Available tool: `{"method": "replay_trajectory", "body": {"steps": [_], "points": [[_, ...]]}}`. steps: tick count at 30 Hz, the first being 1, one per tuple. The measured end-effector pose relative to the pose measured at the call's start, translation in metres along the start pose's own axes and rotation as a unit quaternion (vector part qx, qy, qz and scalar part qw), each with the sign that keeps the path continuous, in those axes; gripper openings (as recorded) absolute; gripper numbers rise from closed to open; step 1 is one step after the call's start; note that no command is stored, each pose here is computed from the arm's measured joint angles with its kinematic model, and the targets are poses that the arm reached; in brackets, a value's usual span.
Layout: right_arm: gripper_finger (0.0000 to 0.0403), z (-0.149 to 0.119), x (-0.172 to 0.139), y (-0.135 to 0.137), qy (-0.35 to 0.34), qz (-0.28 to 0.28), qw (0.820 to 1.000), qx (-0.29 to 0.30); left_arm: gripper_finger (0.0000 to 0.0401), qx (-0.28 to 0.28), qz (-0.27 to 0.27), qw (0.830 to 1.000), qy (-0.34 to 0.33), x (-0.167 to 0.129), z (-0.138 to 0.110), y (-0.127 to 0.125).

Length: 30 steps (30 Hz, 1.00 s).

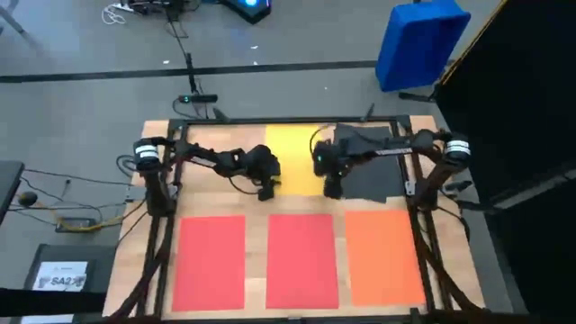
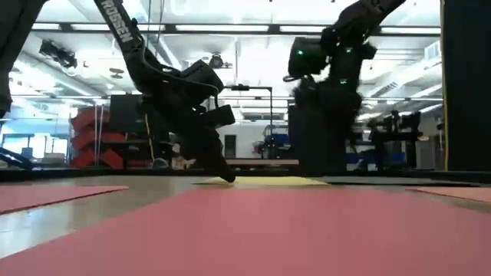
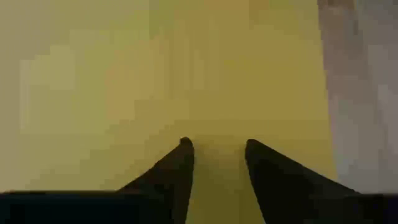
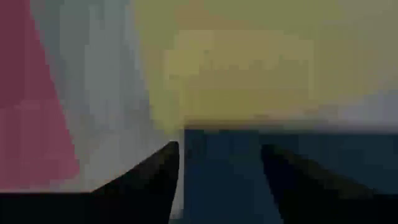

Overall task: Organize paper
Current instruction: Stack the black paper on top of the black paper

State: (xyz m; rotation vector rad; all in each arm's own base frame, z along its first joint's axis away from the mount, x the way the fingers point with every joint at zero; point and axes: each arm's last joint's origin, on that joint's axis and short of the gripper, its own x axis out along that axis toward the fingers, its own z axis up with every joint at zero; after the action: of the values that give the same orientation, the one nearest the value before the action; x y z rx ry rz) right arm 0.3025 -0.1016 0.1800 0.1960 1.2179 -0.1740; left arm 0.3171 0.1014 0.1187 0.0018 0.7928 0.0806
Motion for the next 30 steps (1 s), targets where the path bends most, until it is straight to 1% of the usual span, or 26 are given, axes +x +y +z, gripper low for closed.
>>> {"method": "replay_trajectory", "body": {"steps": [5,9,13,18,22,27,30], "points": [[0.0165,0.001,0.018,-0.025,-0.001,-0.016,1.000,-0.004,0.0131,-0.001,-0.008,1.000,0.000,0.000,0.000,-0.001],[0.0144,-0.001,0.021,-0.037,0.009,-0.027,1.000,-0.009,0.0131,-0.003,-0.010,1.000,0.008,0.000,-0.001,-0.001],[0.0126,-0.003,0.020,-0.043,0.014,-0.033,0.999,-0.014,0.0131,-0.012,-0.015,0.999,0.039,-0.002,-0.007,0.001],[0.0114,-0.004,0.020,-0.043,0.016,-0.032,0.999,-0.034,0.0131,-0.020,-0.014,0.998,0.052,-0.003,-0.010,0.003],[0.0105,-0.004,0.023,-0.040,0.021,-0.030,0.999,-0.038,0.0131,-0.024,-0.012,0.998,0.053,-0.002,-0.010,0.003],[0.0077,-0.010,0.029,-0.030,0.030,-0.022,0.998,-0.051,0.0131,-0.028,-0.011,0.998,0.054,-0.002,-0.011,0.003],[0.0073,-0.014,0.032,-0.026,0.039,-0.018,0.997,-0.056,0.0131,-0.028,-0.011,0.998,0.054,-0.002,-0.011,0.003]]}}
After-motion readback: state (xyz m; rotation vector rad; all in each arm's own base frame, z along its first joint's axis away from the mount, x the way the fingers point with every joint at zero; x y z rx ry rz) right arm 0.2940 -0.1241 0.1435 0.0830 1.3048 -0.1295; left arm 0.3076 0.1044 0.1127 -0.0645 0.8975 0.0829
